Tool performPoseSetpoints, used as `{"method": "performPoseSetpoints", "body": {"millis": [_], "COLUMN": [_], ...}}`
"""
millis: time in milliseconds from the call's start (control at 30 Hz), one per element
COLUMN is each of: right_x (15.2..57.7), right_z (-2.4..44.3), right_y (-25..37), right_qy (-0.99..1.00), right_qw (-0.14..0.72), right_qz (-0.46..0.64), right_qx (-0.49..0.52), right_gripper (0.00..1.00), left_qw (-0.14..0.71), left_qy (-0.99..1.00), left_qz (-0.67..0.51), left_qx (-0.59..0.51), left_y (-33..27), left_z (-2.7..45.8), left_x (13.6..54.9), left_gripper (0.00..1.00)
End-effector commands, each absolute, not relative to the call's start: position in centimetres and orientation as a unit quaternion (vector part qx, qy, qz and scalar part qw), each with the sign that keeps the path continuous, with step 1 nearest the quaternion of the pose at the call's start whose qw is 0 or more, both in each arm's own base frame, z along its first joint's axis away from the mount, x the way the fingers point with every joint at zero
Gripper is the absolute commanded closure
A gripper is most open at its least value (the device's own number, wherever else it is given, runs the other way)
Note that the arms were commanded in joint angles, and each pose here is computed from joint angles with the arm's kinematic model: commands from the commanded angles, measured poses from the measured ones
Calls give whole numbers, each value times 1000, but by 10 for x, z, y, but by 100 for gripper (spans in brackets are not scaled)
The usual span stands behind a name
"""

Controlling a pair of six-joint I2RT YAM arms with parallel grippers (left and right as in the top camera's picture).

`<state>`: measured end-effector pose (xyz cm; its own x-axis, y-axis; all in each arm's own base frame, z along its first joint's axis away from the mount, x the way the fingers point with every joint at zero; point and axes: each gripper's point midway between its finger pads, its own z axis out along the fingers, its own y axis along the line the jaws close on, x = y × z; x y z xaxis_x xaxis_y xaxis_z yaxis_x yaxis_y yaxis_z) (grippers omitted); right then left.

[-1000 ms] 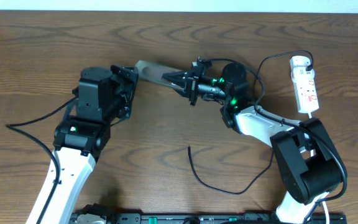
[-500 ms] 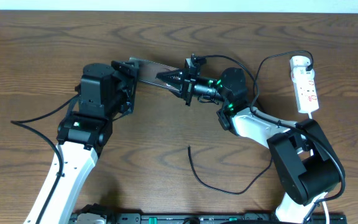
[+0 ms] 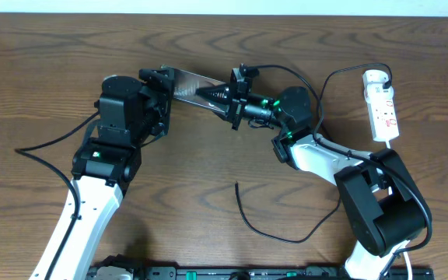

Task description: Plug charger to phone and switch on socket

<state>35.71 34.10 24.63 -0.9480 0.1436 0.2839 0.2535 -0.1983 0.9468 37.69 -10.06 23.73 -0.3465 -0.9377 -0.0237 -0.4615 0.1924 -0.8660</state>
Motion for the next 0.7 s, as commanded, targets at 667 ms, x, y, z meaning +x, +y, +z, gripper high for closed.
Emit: {"method": "performPoseSetpoints", "body": {"millis": [667], "right_x": [351], "right_z": [262], "right_y": [343], "right_qy": [-627], "right_qw": [34], "right_qz": [-767], "right_qx": [-132], "right_gripper": [98], "left_qw": [314], "left_qy": [728], "left_qz": [-442], "left_qx": [-419], "left_y": [-103], "left_z": [252], "left_x": [389], "left_gripper": [11]}}
